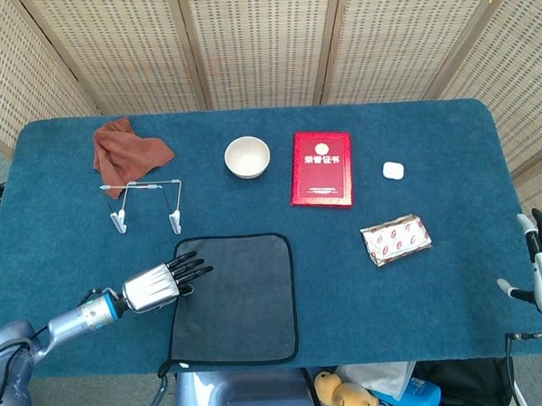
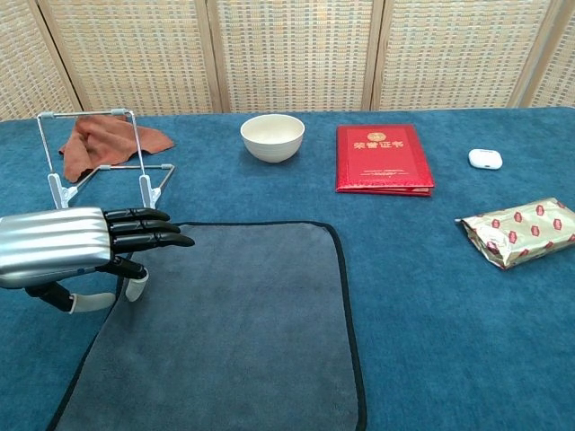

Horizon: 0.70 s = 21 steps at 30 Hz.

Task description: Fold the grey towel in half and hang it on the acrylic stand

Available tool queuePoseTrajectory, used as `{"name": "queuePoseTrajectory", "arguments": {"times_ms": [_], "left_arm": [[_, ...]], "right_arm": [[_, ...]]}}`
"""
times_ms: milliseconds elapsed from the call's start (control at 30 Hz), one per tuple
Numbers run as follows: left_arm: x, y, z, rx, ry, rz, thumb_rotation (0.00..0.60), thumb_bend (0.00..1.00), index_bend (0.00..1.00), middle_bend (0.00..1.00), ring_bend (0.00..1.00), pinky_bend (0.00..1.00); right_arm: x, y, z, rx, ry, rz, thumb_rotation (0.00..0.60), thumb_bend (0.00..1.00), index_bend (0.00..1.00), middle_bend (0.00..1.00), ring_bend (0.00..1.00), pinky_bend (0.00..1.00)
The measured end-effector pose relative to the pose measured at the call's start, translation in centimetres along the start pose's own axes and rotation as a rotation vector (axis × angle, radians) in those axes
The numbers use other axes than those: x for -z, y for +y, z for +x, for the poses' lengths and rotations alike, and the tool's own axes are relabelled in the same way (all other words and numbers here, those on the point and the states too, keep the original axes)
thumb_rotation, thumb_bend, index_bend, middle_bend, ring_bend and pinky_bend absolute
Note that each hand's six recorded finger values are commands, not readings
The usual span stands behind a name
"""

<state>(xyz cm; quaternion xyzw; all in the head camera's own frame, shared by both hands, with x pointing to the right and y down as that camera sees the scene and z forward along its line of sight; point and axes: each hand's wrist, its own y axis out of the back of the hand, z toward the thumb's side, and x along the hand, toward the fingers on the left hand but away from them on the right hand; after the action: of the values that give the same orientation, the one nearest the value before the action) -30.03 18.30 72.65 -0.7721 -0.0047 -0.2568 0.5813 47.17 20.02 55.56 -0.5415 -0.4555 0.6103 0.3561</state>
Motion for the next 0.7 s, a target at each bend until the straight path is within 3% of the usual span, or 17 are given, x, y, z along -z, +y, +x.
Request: {"name": "queuePoseTrajectory", "arguments": {"times_ms": [300, 700], "left_arm": [[-0.1, 0.3, 0.4, -0.014, -0.003, 0.005, 0.6, 0.44, 0.69, 0.0, 0.0, 0.03], [0.0, 2.0, 1.5, -0.089, -0.015, 0.026, 0.6, 0.44, 0.71, 0.0, 0.0, 0.03]], "right_arm": [[0.1, 0.1, 0.0, -0.004, -0.002, -0.01, 0.6, 0.0, 0.0, 0.0, 0.0, 0.0], [0.2, 0.3, 0.1, -0.005, -0.002, -0.018, 0.6, 0.0, 0.0, 0.0, 0.0, 0.0]]}}
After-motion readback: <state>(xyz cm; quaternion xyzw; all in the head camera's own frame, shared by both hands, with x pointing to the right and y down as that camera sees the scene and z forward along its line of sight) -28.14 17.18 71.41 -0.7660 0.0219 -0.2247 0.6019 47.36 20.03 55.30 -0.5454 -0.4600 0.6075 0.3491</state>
